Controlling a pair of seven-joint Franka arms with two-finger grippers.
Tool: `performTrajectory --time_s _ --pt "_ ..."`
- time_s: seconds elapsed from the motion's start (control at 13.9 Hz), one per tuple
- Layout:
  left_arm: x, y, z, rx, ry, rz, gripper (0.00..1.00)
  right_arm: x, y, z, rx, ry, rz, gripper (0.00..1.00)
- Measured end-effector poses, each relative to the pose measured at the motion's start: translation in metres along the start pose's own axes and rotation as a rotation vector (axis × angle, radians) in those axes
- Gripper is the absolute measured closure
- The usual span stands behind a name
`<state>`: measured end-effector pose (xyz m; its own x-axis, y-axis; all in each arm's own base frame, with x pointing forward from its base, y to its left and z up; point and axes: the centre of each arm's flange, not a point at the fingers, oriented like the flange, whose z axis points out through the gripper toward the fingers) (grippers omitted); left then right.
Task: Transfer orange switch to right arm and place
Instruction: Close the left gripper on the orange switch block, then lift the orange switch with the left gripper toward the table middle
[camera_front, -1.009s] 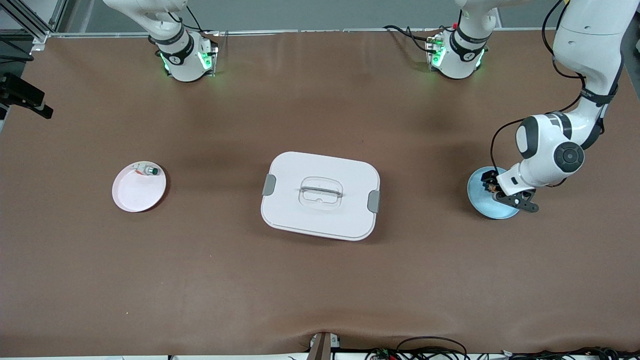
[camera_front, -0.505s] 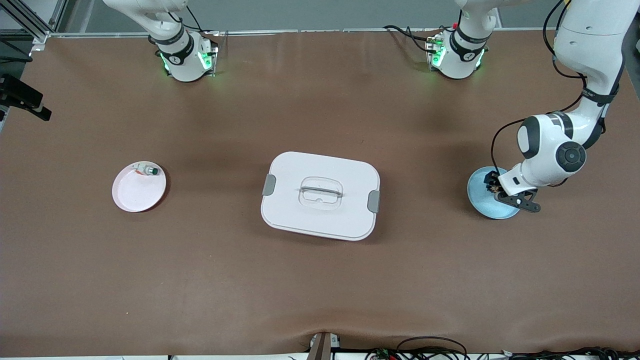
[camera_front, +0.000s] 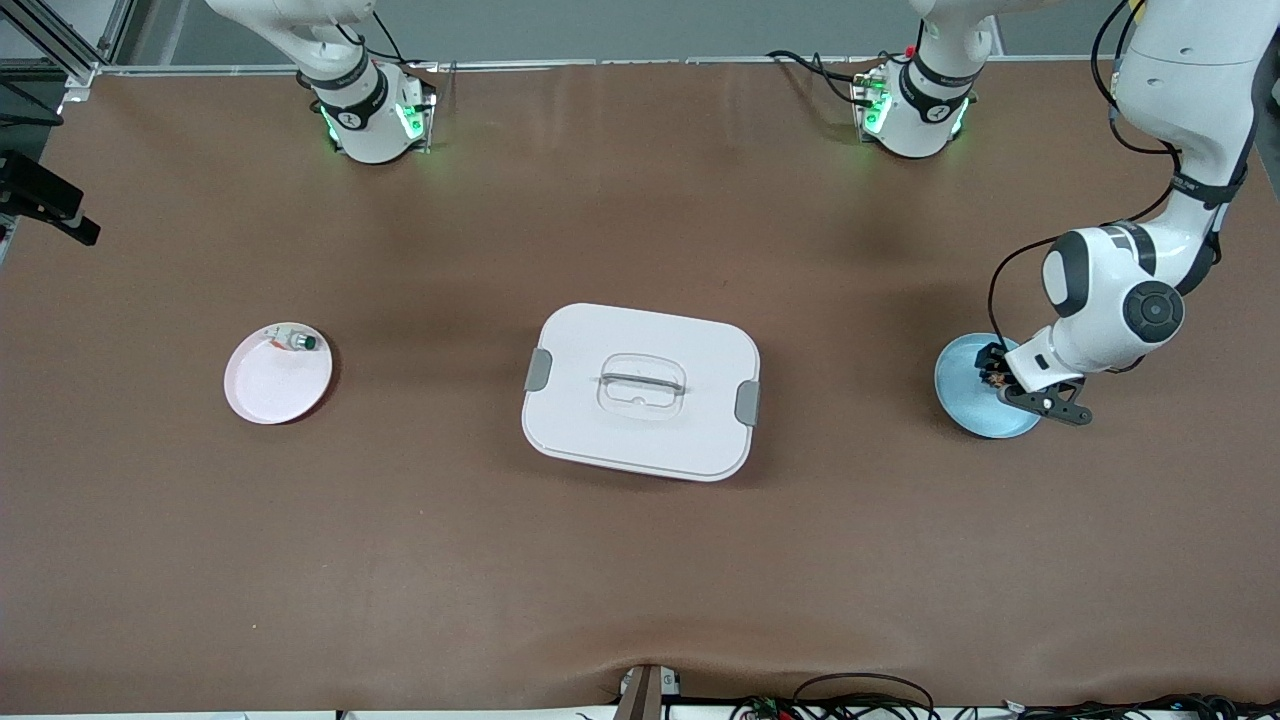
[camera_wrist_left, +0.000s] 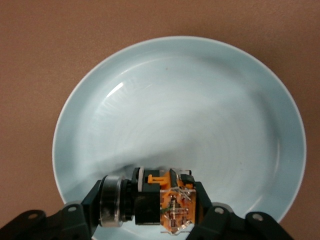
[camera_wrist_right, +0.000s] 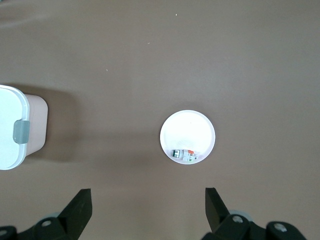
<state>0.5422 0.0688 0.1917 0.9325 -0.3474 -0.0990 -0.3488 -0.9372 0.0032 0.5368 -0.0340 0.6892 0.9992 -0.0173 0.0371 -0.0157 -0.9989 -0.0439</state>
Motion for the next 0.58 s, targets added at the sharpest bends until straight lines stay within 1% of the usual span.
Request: performTrajectory --time_s 0.14,0.29,0.58 --pt "-0.001 -0.001 -0.020 -0.003 -0.014 -0.003 0.28 0.000 0.000 0.000 0.000 0.001 0.000 0.00" --pt "-0.002 -0.003 -0.054 0.001 -0.013 -0.027 0.28 0.001 -0.001 0.000 -0.001 0.006 -0.002 0.00" --pt "-0.005 -0.003 -0.135 -0.018 -0.084 -0.064 0.28 0.001 0.001 -0.001 -0.006 0.014 0.001 0.00"
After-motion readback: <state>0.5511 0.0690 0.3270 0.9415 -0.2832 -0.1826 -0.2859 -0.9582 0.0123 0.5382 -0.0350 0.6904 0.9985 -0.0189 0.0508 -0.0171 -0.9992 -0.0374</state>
